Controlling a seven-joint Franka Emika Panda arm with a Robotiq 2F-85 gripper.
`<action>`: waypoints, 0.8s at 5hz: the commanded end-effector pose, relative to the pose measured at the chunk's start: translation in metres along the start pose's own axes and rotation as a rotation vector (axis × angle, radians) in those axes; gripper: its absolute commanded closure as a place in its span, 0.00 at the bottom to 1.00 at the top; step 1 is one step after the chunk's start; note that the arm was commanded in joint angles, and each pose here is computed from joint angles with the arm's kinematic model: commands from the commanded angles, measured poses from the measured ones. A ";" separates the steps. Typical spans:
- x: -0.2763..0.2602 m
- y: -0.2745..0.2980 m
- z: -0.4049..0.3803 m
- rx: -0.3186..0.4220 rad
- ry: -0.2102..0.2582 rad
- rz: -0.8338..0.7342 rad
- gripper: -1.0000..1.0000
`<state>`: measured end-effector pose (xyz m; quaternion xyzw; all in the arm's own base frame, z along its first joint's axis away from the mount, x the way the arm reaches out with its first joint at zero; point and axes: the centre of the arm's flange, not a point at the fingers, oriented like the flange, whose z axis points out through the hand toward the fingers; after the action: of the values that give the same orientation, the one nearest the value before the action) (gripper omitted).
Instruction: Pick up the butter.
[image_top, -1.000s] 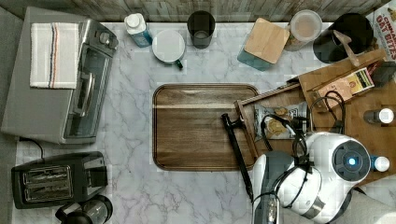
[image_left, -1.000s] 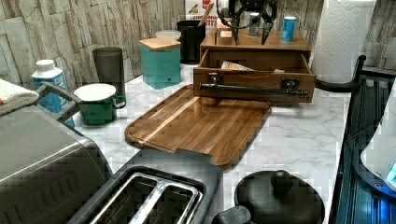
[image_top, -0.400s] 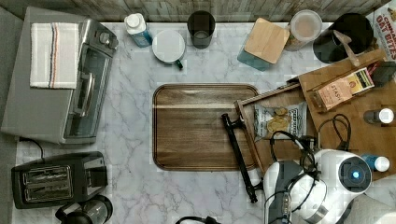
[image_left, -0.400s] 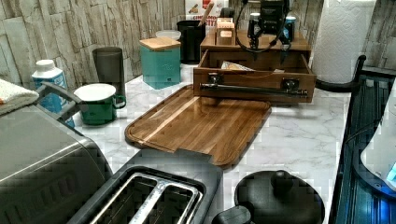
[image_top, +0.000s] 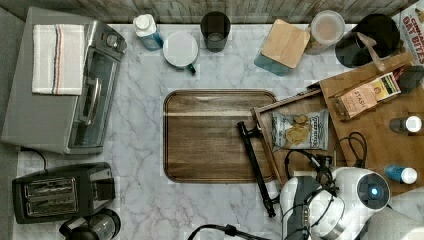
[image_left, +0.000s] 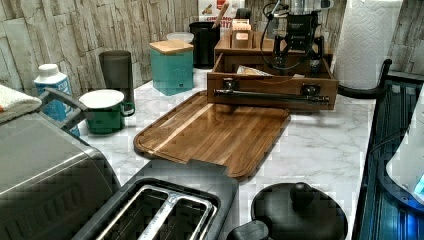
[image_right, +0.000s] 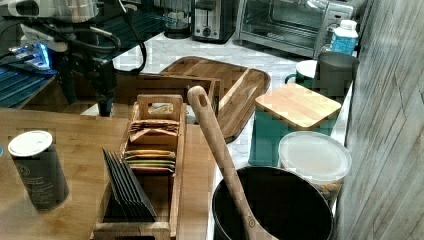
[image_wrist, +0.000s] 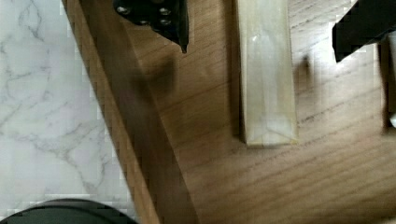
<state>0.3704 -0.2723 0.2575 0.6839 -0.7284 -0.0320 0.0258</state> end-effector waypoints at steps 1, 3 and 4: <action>0.009 0.006 0.008 0.074 0.027 0.031 1.00; 0.005 0.014 -0.009 0.061 0.036 0.011 1.00; 0.002 0.011 -0.028 0.125 0.049 -0.063 1.00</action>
<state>0.3596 -0.2684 0.2547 0.6879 -0.7257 -0.0046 0.0108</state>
